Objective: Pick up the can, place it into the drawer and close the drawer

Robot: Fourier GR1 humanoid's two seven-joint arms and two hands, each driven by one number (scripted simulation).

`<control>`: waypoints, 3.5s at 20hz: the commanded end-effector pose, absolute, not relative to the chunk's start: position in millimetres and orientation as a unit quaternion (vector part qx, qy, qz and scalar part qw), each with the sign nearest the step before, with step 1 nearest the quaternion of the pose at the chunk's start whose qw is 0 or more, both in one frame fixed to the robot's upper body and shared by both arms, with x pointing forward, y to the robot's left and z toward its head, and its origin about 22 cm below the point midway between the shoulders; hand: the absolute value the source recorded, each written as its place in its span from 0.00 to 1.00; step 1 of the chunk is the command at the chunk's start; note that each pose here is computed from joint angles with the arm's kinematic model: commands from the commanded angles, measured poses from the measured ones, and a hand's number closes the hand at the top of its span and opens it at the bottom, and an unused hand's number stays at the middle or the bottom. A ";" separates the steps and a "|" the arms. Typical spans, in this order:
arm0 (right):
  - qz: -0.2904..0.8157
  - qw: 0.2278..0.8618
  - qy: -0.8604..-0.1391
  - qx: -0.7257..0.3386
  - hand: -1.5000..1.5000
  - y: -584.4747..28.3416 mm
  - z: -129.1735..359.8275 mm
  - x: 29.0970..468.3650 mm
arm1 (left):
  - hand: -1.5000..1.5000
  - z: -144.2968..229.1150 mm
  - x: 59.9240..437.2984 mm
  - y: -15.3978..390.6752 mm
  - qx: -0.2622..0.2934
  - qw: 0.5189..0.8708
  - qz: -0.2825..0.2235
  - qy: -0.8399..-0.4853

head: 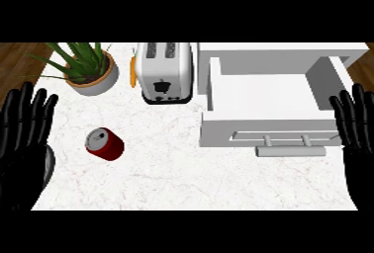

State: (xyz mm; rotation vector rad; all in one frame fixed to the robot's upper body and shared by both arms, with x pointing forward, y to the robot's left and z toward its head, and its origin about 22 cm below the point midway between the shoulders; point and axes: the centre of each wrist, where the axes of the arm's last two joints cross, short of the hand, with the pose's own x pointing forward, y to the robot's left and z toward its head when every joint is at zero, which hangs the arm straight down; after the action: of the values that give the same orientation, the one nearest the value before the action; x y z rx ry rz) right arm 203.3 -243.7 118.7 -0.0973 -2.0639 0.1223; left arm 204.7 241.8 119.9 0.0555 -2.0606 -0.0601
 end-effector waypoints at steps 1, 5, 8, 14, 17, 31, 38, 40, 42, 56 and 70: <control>0.046 0.510 -0.858 -0.044 0.00 -239.2 105.7 205.6 | 0.00 126.6 204.7 251.8 0.011 0.511 -0.036 -0.859; 0.039 0.477 -0.877 -0.038 0.00 -218.0 136.1 195.9 | 0.00 124.3 218.2 226.4 -0.027 0.484 -0.059 -0.873; 0.004 0.608 -0.791 -0.066 0.00 -245.6 104.9 202.7 | 0.00 93.2 217.3 232.6 0.046 0.636 -0.043 -0.769; 0.008 0.629 -0.775 -0.066 0.00 -249.4 99.1 187.9 | 0.00 110.6 215.5 227.0 0.049 0.652 -0.043 -0.756; -0.003 0.628 -0.775 -0.070 0.00 -263.3 114.3 197.9 | 0.00 124.4 204.2 207.9 0.051 0.649 -0.041 -0.758; 0.007 0.626 -0.776 -0.072 0.00 -287.0 77.3 172.6 | 0.00 131.6 210.3 215.7 0.064 0.672 0.003 -0.738; 0.007 0.627 -0.775 -0.073 0.00 -289.4 74.8 161.9 | 0.00 97.7 227.4 245.1 0.063 0.679 -0.003 -0.731; 0.008 0.622 -0.779 -0.074 0.00 -287.5 75.4 166.0 | 0.00 76.2 236.6 242.5 0.057 0.683 -0.001 -0.728; 0.002 0.623 -0.779 -0.074 0.00 -297.5 80.7 169.4 | 0.00 78.3 248.3 253.2 0.067 0.682 -0.001 -0.728; 0.010 0.622 -0.780 -0.070 0.00 -303.5 85.3 178.4 | 0.00 10.1 224.4 280.2 0.093 0.693 0.022 -0.715; 0.004 0.621 -0.780 -0.077 0.00 -282.6 76.9 156.9 | 0.00 -41.8 234.3 287.5 0.099 0.706 0.010 -0.701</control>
State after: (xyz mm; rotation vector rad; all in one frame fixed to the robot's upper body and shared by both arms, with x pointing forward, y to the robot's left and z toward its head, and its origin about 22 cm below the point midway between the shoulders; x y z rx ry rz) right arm 164.4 -301.3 71.7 -0.1752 -1.7816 0.0156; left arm 235.8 285.0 -26.0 0.2252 -1.5755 0.0349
